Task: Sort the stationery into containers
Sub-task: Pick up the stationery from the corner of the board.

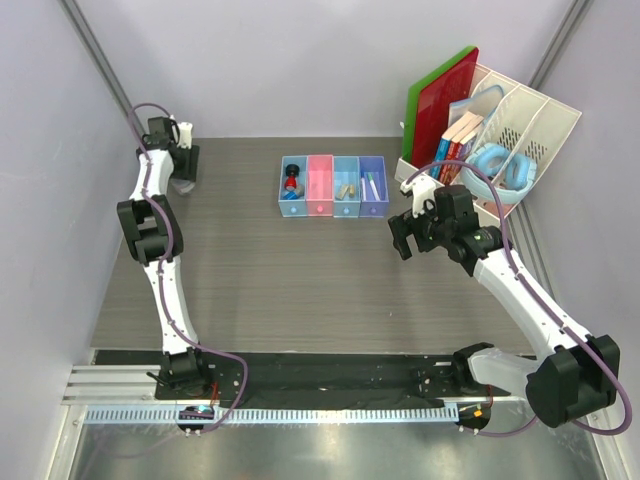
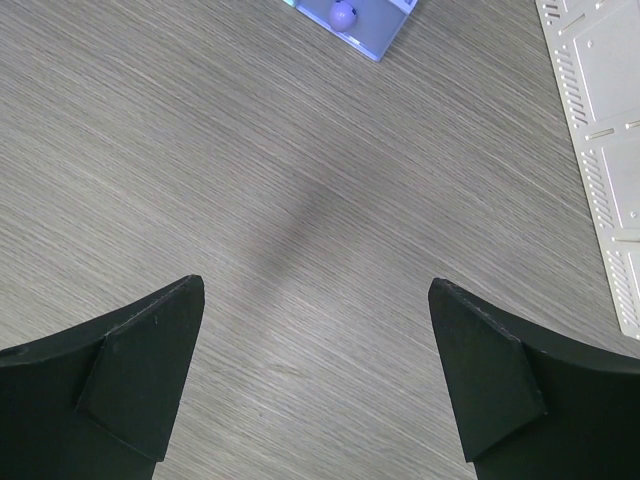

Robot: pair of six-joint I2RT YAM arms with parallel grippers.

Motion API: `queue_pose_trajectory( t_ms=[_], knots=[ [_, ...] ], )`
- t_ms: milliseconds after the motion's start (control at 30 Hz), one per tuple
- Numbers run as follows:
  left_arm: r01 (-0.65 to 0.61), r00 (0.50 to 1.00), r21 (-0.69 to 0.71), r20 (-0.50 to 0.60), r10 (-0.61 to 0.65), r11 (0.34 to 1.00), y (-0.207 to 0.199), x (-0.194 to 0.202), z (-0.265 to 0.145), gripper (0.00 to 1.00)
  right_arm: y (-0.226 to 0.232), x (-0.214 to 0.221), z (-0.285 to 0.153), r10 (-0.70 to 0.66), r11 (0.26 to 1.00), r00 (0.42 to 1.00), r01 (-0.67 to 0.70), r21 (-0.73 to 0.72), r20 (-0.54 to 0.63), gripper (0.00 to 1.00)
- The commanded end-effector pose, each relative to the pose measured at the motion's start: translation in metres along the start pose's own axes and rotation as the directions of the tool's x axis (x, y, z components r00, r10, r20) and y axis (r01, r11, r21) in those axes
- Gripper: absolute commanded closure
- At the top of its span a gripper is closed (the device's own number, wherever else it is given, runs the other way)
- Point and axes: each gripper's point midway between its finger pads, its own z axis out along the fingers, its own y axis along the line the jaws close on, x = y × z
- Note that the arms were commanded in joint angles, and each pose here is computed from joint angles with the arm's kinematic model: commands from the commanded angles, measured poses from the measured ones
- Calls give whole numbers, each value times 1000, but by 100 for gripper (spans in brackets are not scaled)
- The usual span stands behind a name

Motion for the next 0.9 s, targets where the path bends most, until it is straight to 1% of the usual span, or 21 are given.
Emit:
queue_pose_trajectory(
  t_ms=[0, 67, 100, 200, 233, 267, 300, 367, 467, 567, 767, 867],
  knots=[
    [-10, 998, 16, 61, 9, 1000, 2, -18, -8, 62, -3, -25, -10, 11, 1000, 997, -12, 6, 73, 0],
    [-10, 999, 33, 51, 8, 999, -1, -15, -11, 72, -3, -26, -11, 12, 1000, 997, -13, 9, 75, 0],
    [-6, 999, 42, 45, 4, 999, -3, -14, -11, 85, -3, -27, -12, 13, 1000, 997, -14, 9, 77, 0],
    [1, 999, 74, 35, -4, 997, -11, -12, -21, 100, -3, -28, -13, 14, 1000, 997, -14, 8, 76, 0],
    [1, 1000, 85, 30, -3, 996, -14, -11, -24, 100, -4, -29, -13, 16, 1000, 997, -17, 11, 77, 0],
    [-5, 999, 94, 49, 1, 996, -16, -18, -35, 100, -3, -29, -13, 16, 1000, 997, -17, 10, 78, 0],
    [-11, 999, 110, 35, 7, 994, -23, -13, -35, 100, -4, -29, -14, 16, 1000, 997, -17, 11, 78, 0],
    [-24, 998, 128, 66, 16, 992, -28, -23, -52, 100, -4, -30, -14, 18, 1000, 997, -19, 13, 79, 0],
    [-42, 998, 169, 60, 33, 985, -46, -22, -65, 100, -6, -32, -15, 21, 999, 996, -23, 24, 82, 0],
    [-90, 994, 215, 77, 75, 972, -76, -31, -86, 100, -9, -31, -13, 18, 999, 997, -21, 39, 72, 0],
    [-190, 975, 254, 160, 152, 949, -127, -60, -128, 100, -17, -23, -9, 6, 996, 999, -10, 85, 42, 0],
    [-259, 955, 271, 217, 203, 927, -170, -79, -151, 100, -20, -22, -10, 2, 995, 999, -6, 98, 41, 0]
  ],
)
